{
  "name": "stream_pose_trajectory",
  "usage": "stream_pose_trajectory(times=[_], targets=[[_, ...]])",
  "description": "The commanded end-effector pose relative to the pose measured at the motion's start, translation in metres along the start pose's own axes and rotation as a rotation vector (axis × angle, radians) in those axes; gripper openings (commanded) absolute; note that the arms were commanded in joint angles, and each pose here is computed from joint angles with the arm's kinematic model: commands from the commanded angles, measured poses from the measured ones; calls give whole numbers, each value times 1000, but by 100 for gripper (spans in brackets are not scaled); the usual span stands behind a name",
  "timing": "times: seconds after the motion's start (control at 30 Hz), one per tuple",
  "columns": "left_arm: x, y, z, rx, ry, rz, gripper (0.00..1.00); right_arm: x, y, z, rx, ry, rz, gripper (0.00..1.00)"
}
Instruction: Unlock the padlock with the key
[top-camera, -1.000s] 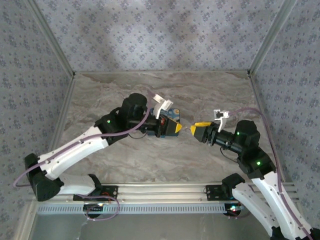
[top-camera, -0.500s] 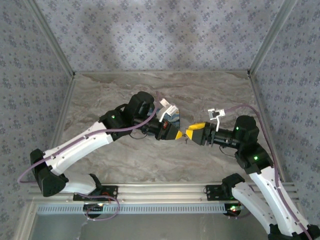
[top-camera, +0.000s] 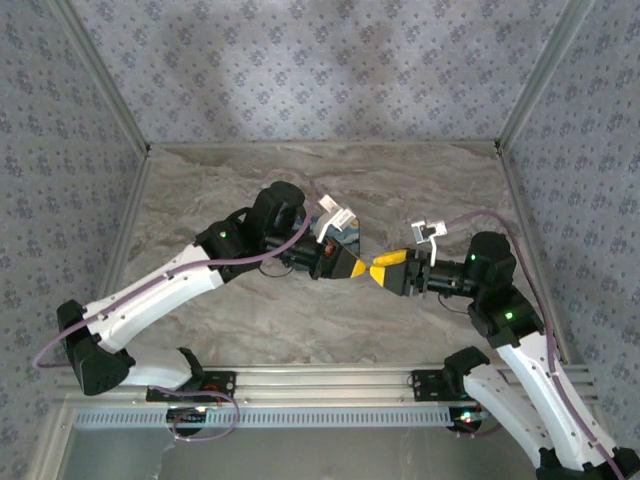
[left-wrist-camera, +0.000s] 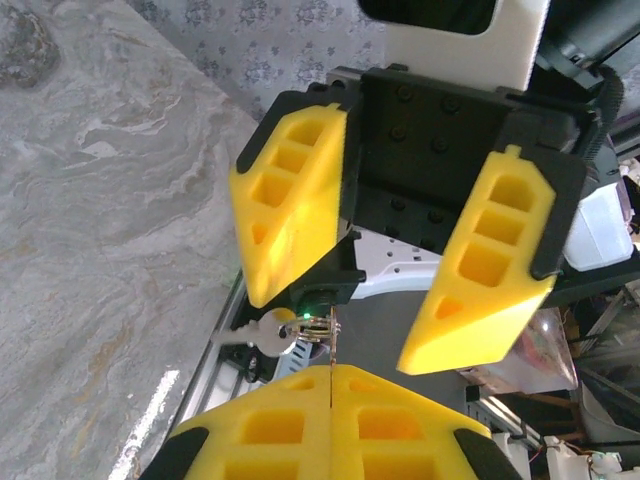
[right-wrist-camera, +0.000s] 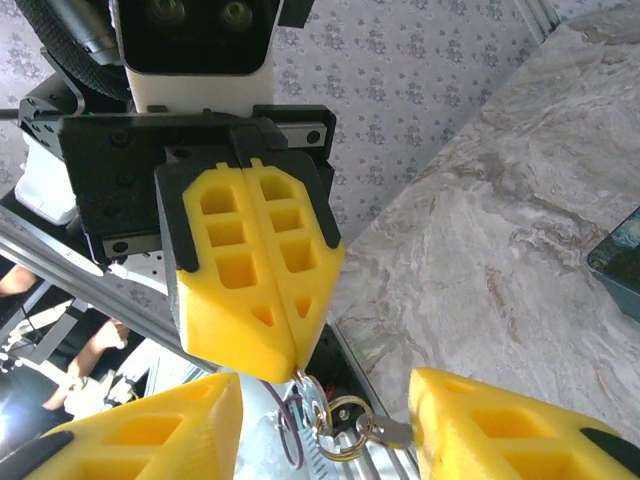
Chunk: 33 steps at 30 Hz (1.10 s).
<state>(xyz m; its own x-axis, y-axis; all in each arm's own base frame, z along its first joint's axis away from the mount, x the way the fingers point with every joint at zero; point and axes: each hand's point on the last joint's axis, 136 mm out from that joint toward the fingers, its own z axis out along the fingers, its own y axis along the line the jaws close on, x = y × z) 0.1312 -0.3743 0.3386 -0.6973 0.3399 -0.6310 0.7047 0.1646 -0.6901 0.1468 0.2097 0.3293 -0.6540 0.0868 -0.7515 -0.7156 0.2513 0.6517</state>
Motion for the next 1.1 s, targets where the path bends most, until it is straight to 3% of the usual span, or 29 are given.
stream_pose_trajectory(times=[0.0,0.3,0.5,0.9,0.93,1.03,1.07], targets=[[-5,-20,-7,57,-21,67,0,3,9,0,-42,17,-18,42],[-3,-28,-8,92,-5,73,0,2,8,0,-31,13,-32,23],[-1,-31,-9,110,4,81,0,4,8,0,-35,24,-38,0],[-16,-22,-17,65,-61,85,0,11,16,0,-48,38,-80,0],[-19,-21,-18,56,-73,83,4,10,14,0,-37,28,-79,0],[-24,-19,-23,48,-109,76,35,4,8,-1,4,-13,-72,0],[-25,-18,-25,48,-124,76,39,2,7,-2,13,-27,-71,0]])
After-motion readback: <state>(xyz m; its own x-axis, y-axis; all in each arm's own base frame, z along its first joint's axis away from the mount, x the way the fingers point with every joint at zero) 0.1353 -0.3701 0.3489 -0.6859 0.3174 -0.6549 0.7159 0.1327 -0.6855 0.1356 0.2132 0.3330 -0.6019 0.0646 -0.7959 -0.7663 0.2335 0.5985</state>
